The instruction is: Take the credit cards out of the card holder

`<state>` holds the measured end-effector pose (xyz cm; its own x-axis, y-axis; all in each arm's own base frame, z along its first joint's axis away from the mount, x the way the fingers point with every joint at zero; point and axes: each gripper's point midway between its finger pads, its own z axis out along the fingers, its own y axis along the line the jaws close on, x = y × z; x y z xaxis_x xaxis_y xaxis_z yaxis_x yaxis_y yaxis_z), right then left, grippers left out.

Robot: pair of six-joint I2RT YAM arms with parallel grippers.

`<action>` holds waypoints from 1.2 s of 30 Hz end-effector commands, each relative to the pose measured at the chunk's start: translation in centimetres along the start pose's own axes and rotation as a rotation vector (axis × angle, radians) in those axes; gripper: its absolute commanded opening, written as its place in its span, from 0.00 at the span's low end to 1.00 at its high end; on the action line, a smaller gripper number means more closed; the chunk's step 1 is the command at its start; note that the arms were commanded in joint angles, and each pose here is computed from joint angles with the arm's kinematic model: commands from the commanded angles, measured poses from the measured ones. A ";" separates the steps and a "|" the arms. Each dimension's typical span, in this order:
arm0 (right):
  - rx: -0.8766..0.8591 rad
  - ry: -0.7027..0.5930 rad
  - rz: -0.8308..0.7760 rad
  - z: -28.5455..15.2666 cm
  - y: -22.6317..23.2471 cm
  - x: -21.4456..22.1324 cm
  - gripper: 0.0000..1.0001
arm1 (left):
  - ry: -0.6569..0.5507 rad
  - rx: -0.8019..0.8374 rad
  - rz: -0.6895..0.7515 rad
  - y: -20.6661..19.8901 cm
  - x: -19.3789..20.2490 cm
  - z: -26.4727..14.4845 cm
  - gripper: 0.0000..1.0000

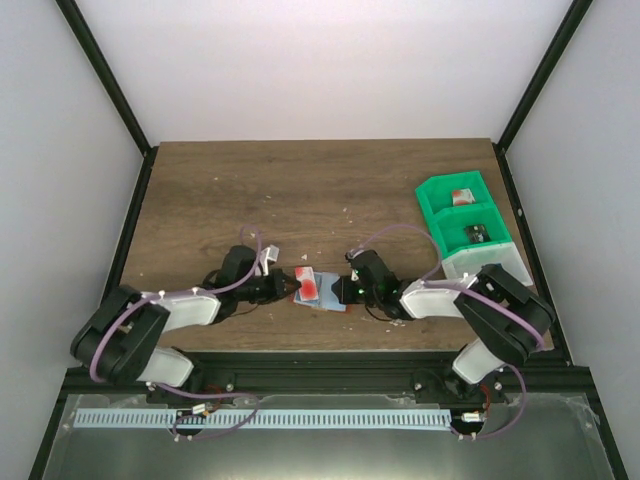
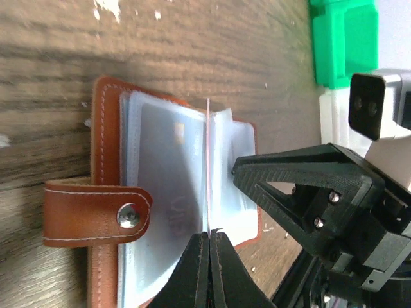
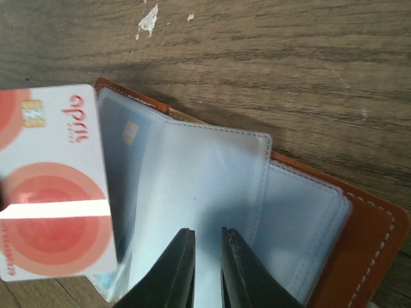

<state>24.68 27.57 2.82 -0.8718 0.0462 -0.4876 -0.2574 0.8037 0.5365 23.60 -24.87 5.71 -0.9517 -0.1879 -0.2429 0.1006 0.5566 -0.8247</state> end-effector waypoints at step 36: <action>-0.669 -0.156 0.229 -12.2 14.2 -4.5 0.39 | -0.259 0.498 -0.050 -12.1 -2.1 -8.8 0.00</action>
<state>19.44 30.50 17.52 -0.8958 0.2735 -0.3504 -0.2639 0.3071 0.9143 22.15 -23.87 19.74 -0.8643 -0.4382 -0.2470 0.2063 0.1390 -0.9686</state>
